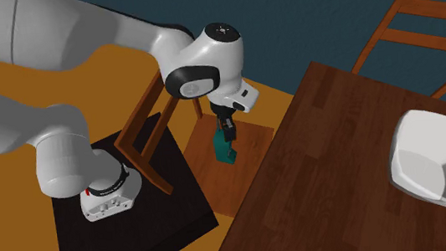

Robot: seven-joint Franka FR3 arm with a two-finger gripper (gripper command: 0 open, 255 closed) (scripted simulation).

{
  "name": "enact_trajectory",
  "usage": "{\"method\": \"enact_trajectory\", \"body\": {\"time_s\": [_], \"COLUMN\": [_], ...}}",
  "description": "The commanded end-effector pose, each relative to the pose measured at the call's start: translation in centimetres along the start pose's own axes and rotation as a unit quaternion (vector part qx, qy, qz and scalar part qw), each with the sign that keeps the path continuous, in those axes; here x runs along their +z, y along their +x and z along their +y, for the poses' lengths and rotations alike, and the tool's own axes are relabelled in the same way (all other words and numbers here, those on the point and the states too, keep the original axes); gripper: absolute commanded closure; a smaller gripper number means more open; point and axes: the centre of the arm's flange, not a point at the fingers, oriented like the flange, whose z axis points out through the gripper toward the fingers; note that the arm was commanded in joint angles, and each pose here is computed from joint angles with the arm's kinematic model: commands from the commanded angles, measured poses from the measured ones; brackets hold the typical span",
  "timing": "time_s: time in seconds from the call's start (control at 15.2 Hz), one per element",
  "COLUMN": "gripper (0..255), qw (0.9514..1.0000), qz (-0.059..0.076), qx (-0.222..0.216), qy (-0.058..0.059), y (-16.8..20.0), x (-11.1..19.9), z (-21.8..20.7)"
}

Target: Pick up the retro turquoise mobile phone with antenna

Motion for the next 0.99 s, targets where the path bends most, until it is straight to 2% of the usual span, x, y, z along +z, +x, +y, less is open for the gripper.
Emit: {"method": "enact_trajectory", "body": {"time_s": [0.0,0.53,0.66,0.73,0.92], "gripper": [0,0,0,255,255], "qw": [0.9998,0.9997,0.9997,0.9997,0.9997], "qz": [0.008,0.009,0.009,0.009,0.009], "qx": [0.019,0.022,0.022,0.022,0.022], "qy": [0.001,0.001,0.001,0.001,0.001], "y": [1.3,1.7,1.7,1.6,1.6], "x": [2.0,6.3,6.3,6.3,6.3], "z": [0.6,0.6,0.6,0.6,0.6]}}
